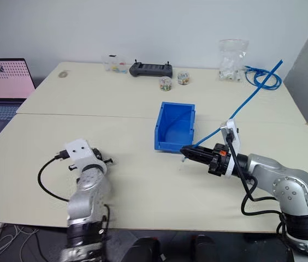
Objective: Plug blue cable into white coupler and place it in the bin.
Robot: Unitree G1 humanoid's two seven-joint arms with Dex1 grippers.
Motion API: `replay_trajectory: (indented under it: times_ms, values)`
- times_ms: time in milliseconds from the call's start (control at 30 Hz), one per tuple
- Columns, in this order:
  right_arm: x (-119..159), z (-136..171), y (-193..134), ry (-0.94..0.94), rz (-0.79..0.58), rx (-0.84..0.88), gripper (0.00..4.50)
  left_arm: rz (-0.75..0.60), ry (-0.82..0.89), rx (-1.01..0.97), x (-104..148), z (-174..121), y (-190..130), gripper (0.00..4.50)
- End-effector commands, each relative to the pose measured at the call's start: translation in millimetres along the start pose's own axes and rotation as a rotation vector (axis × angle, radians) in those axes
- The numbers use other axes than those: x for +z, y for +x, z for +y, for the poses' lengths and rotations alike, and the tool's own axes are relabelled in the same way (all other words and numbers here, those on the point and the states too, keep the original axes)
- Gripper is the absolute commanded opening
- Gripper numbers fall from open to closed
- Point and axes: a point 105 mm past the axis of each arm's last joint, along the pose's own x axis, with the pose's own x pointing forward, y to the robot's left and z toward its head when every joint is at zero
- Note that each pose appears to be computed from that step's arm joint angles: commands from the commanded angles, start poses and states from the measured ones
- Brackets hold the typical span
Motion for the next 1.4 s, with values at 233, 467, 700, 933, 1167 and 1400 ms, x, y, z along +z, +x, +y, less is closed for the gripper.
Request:
replay_trajectory:
  times_ms: [233,467,700,933,1167,1400]
  values:
    - [-8.4,14.7,2.4,-0.095,0.004,0.005,0.15,0.038,0.399,-1.237,4.6,-106.8,-89.6,0.99]
    - [-20.2,17.3,3.3,-0.168,0.046,-0.007,0.15,0.058,0.675,-1.634,-12.5,-118.5,-118.5,0.98]
    - [-35.6,24.6,12.8,-0.322,0.117,0.041,0.15,0.061,0.843,-1.77,-30.2,-126.4,-114.7,0.98]
    - [-46.1,26.5,31.2,-0.434,0.147,0.146,0.15,0.05,0.868,-1.799,-32.5,-128.1,-111.2,0.98]
    - [-65.4,17.8,46.4,-0.585,0.214,0.222,0.15,0.062,0.873,-1.807,-34.5,-125.0,-109.4,0.98]
    - [-77.6,12.9,50.7,-0.646,0.235,0.268,0.15,0.069,0.872,-1.812,-36.3,-123.7,-110.1,0.98]
